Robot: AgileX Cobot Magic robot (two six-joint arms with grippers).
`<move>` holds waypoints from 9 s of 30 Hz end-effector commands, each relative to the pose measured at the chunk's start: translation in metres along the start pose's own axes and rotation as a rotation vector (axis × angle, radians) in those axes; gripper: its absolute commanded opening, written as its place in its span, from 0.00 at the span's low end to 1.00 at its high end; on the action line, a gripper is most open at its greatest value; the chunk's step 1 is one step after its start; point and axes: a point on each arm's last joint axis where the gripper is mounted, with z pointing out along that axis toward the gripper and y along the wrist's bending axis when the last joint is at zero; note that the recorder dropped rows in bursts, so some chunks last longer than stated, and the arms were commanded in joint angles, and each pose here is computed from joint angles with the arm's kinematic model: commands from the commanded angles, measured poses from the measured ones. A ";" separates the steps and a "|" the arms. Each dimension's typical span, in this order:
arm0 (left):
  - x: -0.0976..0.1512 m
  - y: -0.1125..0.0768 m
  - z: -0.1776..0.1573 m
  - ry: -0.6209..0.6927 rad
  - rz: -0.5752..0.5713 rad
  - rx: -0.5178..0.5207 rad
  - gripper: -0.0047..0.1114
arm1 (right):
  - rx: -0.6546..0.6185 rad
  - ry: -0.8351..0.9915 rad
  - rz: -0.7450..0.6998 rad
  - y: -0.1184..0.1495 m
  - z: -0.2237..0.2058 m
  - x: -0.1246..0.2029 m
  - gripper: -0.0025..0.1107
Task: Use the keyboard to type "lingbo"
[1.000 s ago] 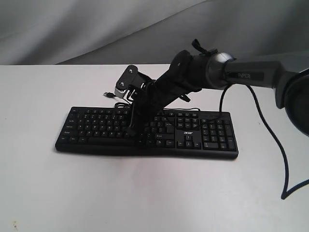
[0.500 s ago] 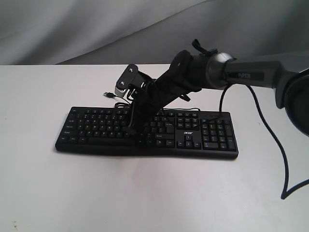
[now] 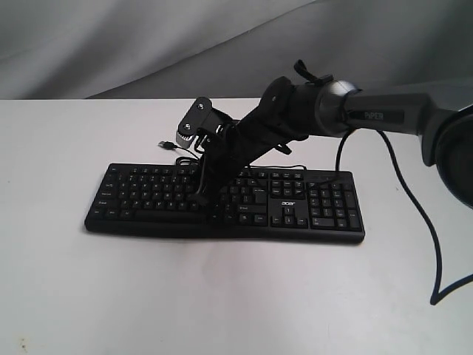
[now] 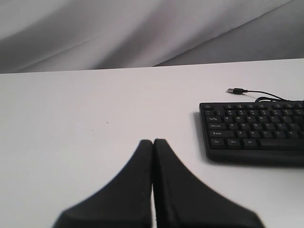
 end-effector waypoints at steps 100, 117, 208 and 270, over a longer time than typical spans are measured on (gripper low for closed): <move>0.001 0.000 0.001 0.003 -0.005 0.002 0.04 | -0.100 0.047 -0.088 0.035 0.015 -0.010 0.02; 0.001 0.000 0.001 0.003 -0.005 0.002 0.04 | -0.080 -0.037 -0.083 0.023 0.013 -0.036 0.02; 0.001 0.000 0.001 0.003 -0.005 0.002 0.04 | -0.078 0.019 0.049 -0.010 -0.020 0.003 0.02; 0.001 0.000 0.001 0.003 -0.005 0.002 0.04 | 0.174 -0.205 -0.009 0.030 -0.213 -0.066 0.02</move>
